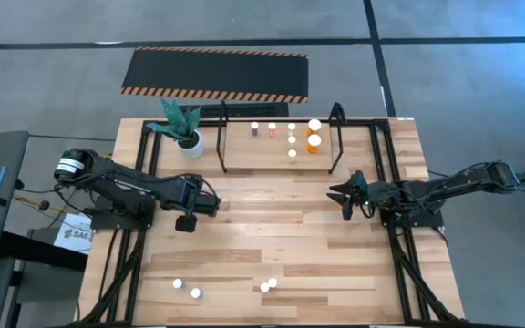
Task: Pick and place medicine bottles onto shelf by color
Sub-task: Move the orange pill bottle to the top of the table
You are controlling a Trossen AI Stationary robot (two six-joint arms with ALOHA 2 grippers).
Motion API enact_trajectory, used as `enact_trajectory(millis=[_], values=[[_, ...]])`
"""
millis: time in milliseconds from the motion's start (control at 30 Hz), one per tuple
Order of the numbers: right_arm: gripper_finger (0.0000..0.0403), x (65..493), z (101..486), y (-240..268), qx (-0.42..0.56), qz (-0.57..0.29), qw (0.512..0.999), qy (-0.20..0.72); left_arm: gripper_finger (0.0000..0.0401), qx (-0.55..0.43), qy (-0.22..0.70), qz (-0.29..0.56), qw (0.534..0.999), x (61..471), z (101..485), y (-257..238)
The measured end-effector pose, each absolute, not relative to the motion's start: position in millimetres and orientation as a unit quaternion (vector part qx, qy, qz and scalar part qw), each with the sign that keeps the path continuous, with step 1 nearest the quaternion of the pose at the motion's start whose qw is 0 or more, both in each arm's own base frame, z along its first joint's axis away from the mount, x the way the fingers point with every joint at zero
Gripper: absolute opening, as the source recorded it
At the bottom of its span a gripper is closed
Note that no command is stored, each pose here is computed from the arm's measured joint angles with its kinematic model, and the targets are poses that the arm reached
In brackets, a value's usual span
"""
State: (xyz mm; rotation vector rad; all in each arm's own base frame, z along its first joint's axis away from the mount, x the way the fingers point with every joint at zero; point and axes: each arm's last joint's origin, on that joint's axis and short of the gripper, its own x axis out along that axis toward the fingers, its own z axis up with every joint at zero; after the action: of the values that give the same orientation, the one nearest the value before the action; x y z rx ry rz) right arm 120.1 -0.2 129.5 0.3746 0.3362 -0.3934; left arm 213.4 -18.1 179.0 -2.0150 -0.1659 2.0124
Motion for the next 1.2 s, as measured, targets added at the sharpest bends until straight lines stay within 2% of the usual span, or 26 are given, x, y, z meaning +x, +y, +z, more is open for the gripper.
enact_trajectory(millis=[367,433,500,633,767,867,1000,1200], values=[[0.0162,120.1,129.5,-0.2,0.184,-0.193,0.949,0.165,0.0393,-0.658,-0.066,0.742,0.111,205.2,177.7,-3.0],[0.0162,120.1,129.5,-0.2,0.184,-0.193,0.950,0.165,0.0394,-0.657,-0.066,0.741,0.120,205.4,177.9,-0.8],[0.0162,120.1,129.5,-0.2,0.184,-0.193,0.949,0.165,0.0394,-0.649,-0.047,0.741,0.168,205.7,178.4,0.4],[0.0162,120.1,129.5,-0.2,0.184,-0.193,0.949,0.165,0.0394,-0.611,0.045,0.730,0.304,208.6,186.2,2.6],[0.0162,120.2,129.5,-0.2,0.184,-0.193,0.949,0.165,0.0394,-0.525,0.209,0.691,0.451,213.4,195.9,2.9],[0.0162,120.1,129.5,-0.2,0.184,-0.193,0.949,0.165,0.0394,-0.448,0.320,0.645,0.530,214.6,197.7,2.6],[0.0162,120.1,129.4,-0.2,0.184,-0.193,0.949,0.165,0.0394,-0.365,0.402,0.607,0.580,216.5,193.5,2.9],[0.0162,120.1,129.5,-0.2,0.184,-0.193,0.949,0.165,0.0394,-0.305,0.559,0.496,0.591,223.8,178.7,5.7]])
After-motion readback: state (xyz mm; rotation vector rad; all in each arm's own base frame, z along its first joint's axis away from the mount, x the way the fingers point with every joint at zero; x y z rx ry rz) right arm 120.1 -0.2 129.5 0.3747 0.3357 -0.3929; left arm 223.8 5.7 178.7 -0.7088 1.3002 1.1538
